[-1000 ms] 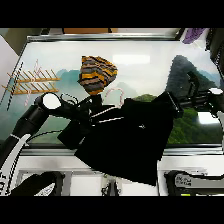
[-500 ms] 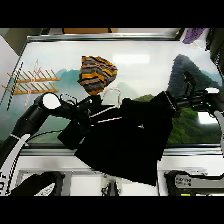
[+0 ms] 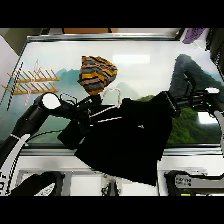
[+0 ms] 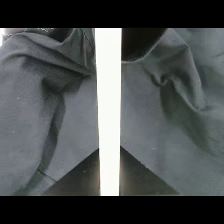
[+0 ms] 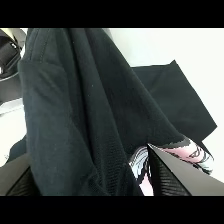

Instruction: Fold the clothes and pants, and hang the long-sleeved shirts on hangers.

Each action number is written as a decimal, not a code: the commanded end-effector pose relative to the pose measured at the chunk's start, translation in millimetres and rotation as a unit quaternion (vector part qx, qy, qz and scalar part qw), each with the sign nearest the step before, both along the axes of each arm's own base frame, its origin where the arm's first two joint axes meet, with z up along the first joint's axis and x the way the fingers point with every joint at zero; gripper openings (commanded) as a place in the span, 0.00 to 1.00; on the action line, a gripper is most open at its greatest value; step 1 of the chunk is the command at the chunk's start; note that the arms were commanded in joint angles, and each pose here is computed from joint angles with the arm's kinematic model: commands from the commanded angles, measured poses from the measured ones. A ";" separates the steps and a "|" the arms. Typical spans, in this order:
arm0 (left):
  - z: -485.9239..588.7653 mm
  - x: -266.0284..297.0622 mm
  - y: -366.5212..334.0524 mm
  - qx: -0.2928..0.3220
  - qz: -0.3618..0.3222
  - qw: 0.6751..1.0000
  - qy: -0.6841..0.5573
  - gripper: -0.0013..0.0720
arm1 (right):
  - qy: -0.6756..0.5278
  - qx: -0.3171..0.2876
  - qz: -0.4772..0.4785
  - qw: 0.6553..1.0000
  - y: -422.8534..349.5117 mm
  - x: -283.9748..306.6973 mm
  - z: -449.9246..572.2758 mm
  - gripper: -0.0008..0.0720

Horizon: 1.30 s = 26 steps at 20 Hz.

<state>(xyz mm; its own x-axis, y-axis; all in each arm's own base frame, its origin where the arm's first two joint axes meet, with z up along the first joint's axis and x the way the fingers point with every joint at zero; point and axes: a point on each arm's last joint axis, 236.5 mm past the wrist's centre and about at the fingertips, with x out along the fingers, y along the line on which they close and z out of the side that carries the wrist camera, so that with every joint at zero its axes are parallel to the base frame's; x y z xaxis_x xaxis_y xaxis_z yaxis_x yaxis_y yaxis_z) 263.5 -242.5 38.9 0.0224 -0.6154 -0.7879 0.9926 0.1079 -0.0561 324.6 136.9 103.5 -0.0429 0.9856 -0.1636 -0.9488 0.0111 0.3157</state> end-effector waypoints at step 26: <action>-0.4 5.6 5.9 -0.001 0.090 0.994 0.059 0.56 | -0.001 0.001 0.000 1.000 0.3 0.2 0.2 0.03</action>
<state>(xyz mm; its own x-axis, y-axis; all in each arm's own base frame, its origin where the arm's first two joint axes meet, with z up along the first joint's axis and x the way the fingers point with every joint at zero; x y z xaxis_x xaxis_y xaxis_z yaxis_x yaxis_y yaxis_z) 268.1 -240.6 39.1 0.0399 -0.6141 -0.7882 0.9718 0.2073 -0.1123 325.3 137.3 102.8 -0.0406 0.9856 -0.1641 -0.9475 0.0142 0.3195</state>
